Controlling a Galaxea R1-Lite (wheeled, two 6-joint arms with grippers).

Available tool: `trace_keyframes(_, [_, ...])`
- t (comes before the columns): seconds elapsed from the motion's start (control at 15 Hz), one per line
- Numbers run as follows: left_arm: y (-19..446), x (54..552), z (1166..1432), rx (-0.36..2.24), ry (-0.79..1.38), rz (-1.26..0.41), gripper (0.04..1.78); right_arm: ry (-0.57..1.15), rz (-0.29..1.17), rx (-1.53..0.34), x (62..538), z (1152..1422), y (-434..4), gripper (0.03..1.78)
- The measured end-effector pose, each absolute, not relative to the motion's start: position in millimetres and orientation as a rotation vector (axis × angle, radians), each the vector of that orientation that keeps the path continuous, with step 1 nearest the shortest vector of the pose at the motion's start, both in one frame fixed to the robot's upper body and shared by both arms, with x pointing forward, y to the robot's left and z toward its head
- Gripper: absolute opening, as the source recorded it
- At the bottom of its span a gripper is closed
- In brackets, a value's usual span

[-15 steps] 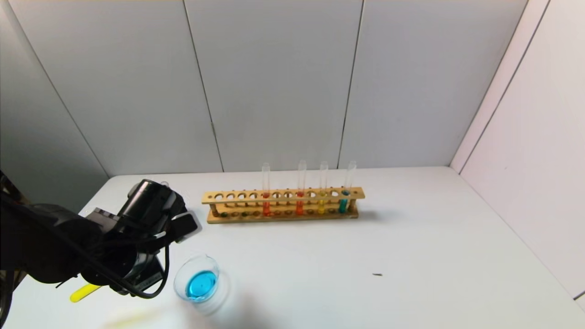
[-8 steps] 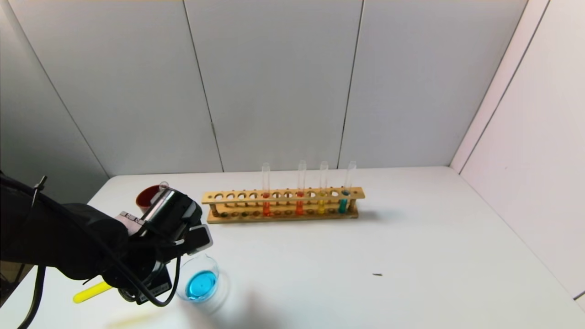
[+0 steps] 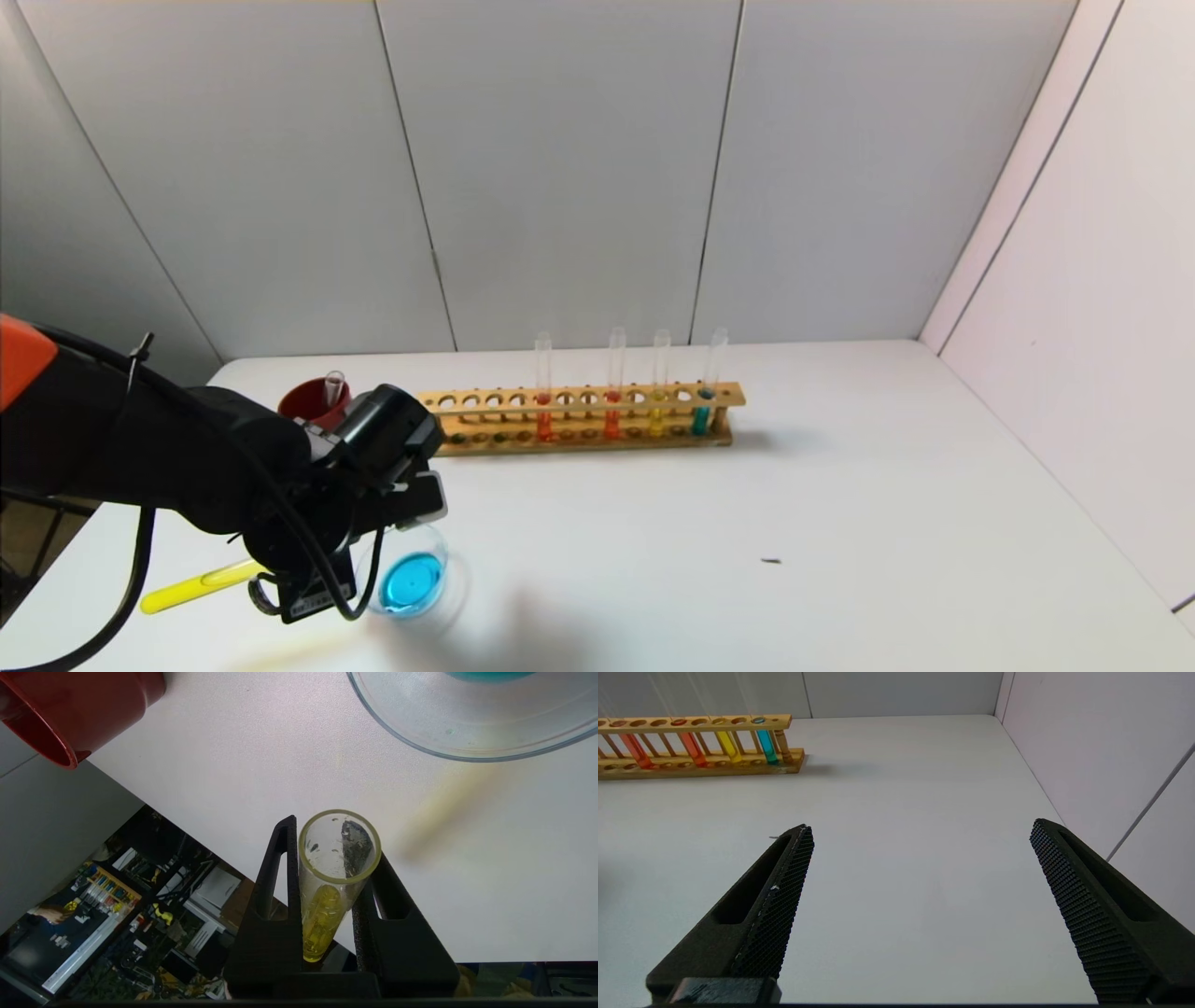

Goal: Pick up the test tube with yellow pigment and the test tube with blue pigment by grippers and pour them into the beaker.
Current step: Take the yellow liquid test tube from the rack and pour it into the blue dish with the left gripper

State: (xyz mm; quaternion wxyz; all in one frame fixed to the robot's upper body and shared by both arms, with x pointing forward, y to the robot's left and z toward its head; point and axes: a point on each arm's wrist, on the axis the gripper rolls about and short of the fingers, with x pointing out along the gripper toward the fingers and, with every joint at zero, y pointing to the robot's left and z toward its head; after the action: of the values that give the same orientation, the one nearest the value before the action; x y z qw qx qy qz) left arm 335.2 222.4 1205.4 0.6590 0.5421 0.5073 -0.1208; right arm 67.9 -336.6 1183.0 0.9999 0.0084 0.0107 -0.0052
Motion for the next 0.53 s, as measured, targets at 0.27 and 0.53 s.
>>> trace_keyframes(0.27, [219.0, 339.6, 1196.2, 1.242, 1.176, -0.286, 0.34, 0.021, -0.01, 0.017, 67.9, 1183.0, -336.6, 1.7])
trace_keyframes(0.53, [218.9, 340.3, 1195.0, 1.267, 1.219, -0.293, 0.34, 0.021, -0.01, 0.017, 67.9, 1183.0, -336.6, 1.7])
